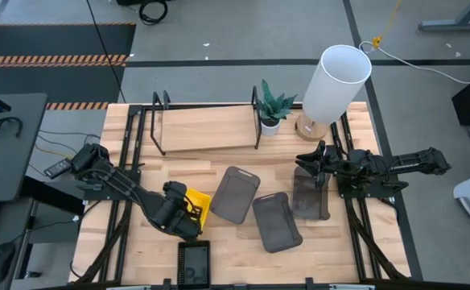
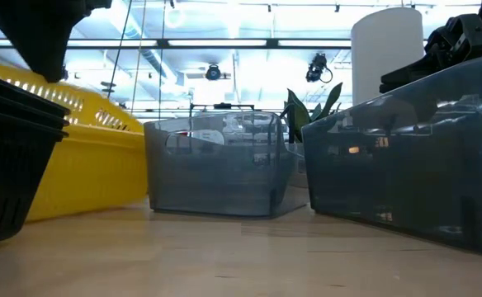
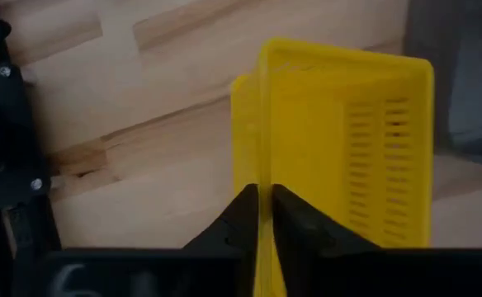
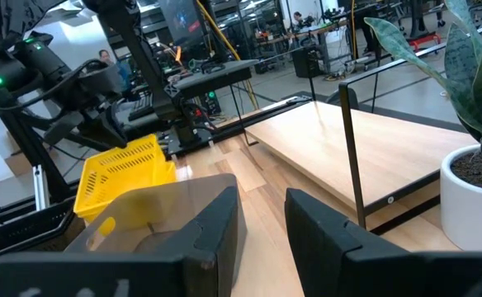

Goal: Stack baskets on shelf by color
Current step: Stack the top yellow basket on top of the bottom yellow basket

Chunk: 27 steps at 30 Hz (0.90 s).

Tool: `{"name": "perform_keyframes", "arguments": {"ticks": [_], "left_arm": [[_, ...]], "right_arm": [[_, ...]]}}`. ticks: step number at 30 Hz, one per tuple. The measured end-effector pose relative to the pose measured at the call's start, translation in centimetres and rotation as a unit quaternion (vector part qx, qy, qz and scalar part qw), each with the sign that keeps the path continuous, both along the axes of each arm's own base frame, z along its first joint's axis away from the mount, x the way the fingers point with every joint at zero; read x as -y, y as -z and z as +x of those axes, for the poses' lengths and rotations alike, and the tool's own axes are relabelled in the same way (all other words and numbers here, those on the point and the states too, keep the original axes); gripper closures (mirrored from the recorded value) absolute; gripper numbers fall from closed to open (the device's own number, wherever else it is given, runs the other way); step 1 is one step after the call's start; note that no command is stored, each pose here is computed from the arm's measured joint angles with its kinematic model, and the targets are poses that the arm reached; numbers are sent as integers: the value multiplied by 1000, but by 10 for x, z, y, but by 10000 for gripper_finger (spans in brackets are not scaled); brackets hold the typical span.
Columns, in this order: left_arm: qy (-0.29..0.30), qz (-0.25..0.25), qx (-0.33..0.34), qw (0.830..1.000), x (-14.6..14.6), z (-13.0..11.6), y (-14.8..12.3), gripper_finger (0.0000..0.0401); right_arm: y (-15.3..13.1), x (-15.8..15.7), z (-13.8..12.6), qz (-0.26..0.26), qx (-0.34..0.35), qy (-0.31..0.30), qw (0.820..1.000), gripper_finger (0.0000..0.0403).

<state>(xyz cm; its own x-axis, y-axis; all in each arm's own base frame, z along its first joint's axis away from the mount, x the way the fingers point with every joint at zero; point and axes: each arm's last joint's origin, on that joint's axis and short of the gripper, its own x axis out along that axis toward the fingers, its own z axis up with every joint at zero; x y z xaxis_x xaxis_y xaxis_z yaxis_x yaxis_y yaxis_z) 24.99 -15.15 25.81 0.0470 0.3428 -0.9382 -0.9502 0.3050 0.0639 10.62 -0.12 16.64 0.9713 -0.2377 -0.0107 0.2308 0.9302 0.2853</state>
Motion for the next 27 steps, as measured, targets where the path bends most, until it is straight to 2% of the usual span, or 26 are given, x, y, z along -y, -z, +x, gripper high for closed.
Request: {"name": "perform_keyframes", "arguments": {"ticks": [6, 9, 12, 15, 19, 22, 27], "left_arm": [[6, -33, -56, 998, -8, -5, -8, 263], [16, -19, -51, 998, -11, -3, -15, 230], [46, -2, -20, 999, -11, 3, -16, 215], [49, 4, -19, 999, -11, 3, -11, 218], [43, -15, -75, 996, -10, -6, 17, 240], [24, -36, -109, 993, -15, -9, 14, 260], [46, 15, -32, 998, -13, 0, -7, 286]], "right_arm": [[0, 0, 0, 0, 0, 0, 1000, 294], [0, 0, 0, 0, 0, 0, 1000, 294], [0, 0, 0, 0, 0, 0, 1000, 294], [0, 0, 0, 0, 0, 0, 1000, 294], [0, 0, 0, 0, 0, 0, 1000, 294], [0, 0, 0, 0, 0, 0, 1000, 294], [0, 0, 0, 0, 0, 0, 1000, 294]]}}
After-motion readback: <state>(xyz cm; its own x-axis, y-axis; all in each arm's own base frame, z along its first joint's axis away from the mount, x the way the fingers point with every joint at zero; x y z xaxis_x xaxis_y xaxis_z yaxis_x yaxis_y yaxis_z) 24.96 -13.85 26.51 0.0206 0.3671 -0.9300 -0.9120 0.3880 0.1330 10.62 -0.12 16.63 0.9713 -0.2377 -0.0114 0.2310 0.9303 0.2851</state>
